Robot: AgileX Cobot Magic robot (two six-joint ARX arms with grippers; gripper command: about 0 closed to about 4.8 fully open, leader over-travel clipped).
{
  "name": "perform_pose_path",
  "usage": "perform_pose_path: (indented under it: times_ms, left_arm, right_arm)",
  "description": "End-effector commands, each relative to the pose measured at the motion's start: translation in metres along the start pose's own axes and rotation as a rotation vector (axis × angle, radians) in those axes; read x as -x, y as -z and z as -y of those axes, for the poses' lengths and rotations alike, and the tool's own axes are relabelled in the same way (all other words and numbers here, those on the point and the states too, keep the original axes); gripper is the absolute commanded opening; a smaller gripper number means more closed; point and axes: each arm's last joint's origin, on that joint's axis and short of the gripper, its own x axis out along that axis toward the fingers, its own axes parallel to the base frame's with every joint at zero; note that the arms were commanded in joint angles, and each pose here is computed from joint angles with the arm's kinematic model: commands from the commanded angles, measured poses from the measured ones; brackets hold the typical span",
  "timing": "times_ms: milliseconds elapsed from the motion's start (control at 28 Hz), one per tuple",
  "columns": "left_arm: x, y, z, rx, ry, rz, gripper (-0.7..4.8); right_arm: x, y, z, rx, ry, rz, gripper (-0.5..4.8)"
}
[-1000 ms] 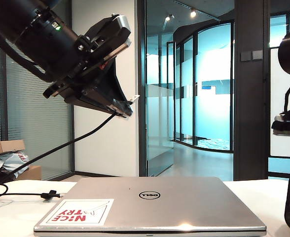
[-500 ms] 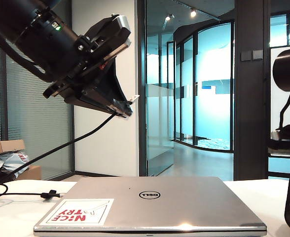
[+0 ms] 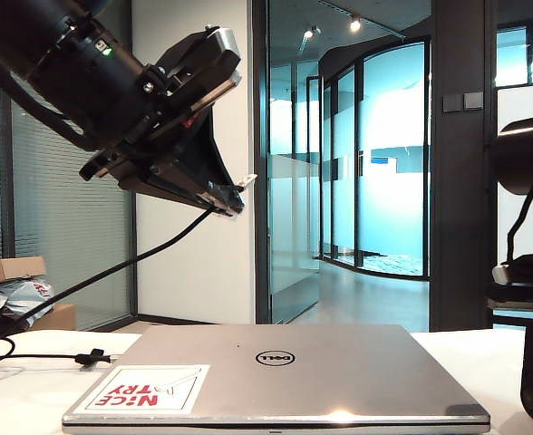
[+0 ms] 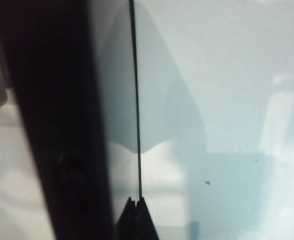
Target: Pick up the charging cable and the phone, plug the charging cable into the charging port on the phone, and finally place them back on the table.
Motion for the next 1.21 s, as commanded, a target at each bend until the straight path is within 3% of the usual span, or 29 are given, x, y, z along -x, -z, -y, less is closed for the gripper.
perform_pose_path:
  times_ms: [36,179,536,857,1036,1215]
  left_arm:
    - [0.001,0.001,0.002,0.008,0.006,-0.021,-0.07]
    - [0.0,0.007,0.008,0.017,0.019,-0.07,-0.07]
    - [-0.002,0.019,0.034,0.015,0.083,-0.169,-0.07]
    - [-0.002,0.025,0.051,0.184,0.108,-0.213,-0.07]
    - [-0.003,0.027,0.058,0.287,0.114,-0.229,-0.07]
    - [-0.003,0.026,0.058,0.354,0.109,-0.227,-0.07]
  right_arm:
    - [0.003,0.002,-0.002,-0.002,-0.09,-0.025,-0.08]
    - [0.012,-0.001,-0.009,0.011,-0.306,-0.002,-0.08]
    - [0.04,-0.029,-0.026,0.008,-0.741,0.273,-0.08]
    - [0.057,-0.048,-0.032,-0.081,-0.911,0.428,-0.06]
    - [0.064,-0.053,-0.034,-0.174,-0.993,0.433,-0.05]
    - [0.067,-0.055,-0.037,-0.17,-1.076,0.401,-0.05]
